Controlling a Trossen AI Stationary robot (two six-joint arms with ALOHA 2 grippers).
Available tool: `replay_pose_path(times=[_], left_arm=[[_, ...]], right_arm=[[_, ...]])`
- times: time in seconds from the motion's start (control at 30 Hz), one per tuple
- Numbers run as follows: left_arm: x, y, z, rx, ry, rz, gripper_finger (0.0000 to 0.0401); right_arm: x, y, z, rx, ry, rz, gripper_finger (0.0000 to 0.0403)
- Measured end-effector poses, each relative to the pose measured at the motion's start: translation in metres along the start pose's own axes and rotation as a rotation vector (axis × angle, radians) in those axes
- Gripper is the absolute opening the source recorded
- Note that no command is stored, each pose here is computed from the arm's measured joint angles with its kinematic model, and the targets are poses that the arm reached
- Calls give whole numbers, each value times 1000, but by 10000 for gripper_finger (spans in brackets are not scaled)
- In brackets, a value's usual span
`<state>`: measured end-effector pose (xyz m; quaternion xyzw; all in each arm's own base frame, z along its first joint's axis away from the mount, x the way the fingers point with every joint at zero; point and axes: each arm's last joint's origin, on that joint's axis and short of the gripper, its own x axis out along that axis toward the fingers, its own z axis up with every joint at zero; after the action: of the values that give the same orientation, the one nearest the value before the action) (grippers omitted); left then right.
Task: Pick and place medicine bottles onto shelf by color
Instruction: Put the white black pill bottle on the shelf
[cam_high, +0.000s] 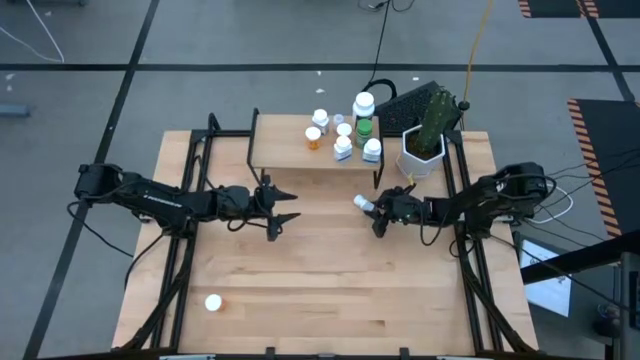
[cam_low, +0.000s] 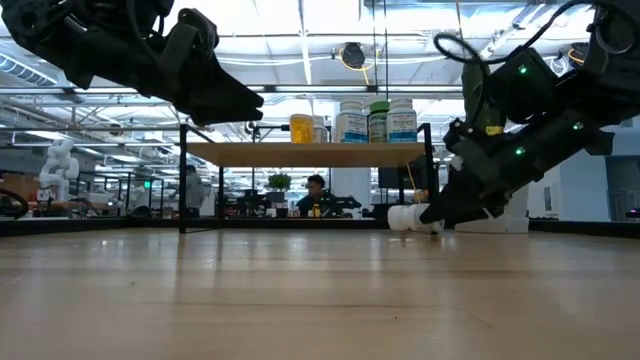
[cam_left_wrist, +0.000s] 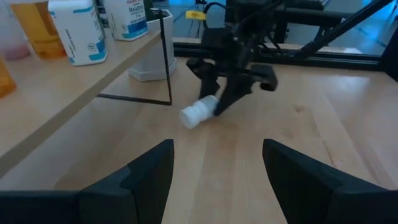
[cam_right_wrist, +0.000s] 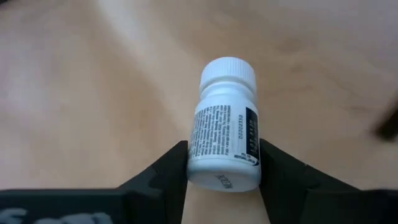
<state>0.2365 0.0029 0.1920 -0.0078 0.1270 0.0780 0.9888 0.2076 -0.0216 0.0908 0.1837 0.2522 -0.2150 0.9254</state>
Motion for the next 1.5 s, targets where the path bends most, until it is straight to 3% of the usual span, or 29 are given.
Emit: replay_pose_path(times=[0.2,0.43,0.7,0.87,1.13,1.3,1.5], left_arm=[[2,-12,-3,-54,2,-75,246],[14,-33,-12,112,-58,-151,246],[21,-44,-18,239,-112,-186,246],[18,-52,-18,309,-131,-294,246],[8,-80,-24,546,-184,-503,246],[3,-90,-25,653,-207,-496,246],[2,-92,-25,678,-218,-475,246]], right_arm=[[-8,28,-8,-46,31,215,158],[-21,67,10,-104,-210,448,154],[-4,111,33,-229,-257,571,156],[19,135,39,-296,-277,737,155],[40,140,30,-276,-211,836,156],[36,143,34,-285,-240,927,157],[29,146,39,-293,-289,1040,156]])
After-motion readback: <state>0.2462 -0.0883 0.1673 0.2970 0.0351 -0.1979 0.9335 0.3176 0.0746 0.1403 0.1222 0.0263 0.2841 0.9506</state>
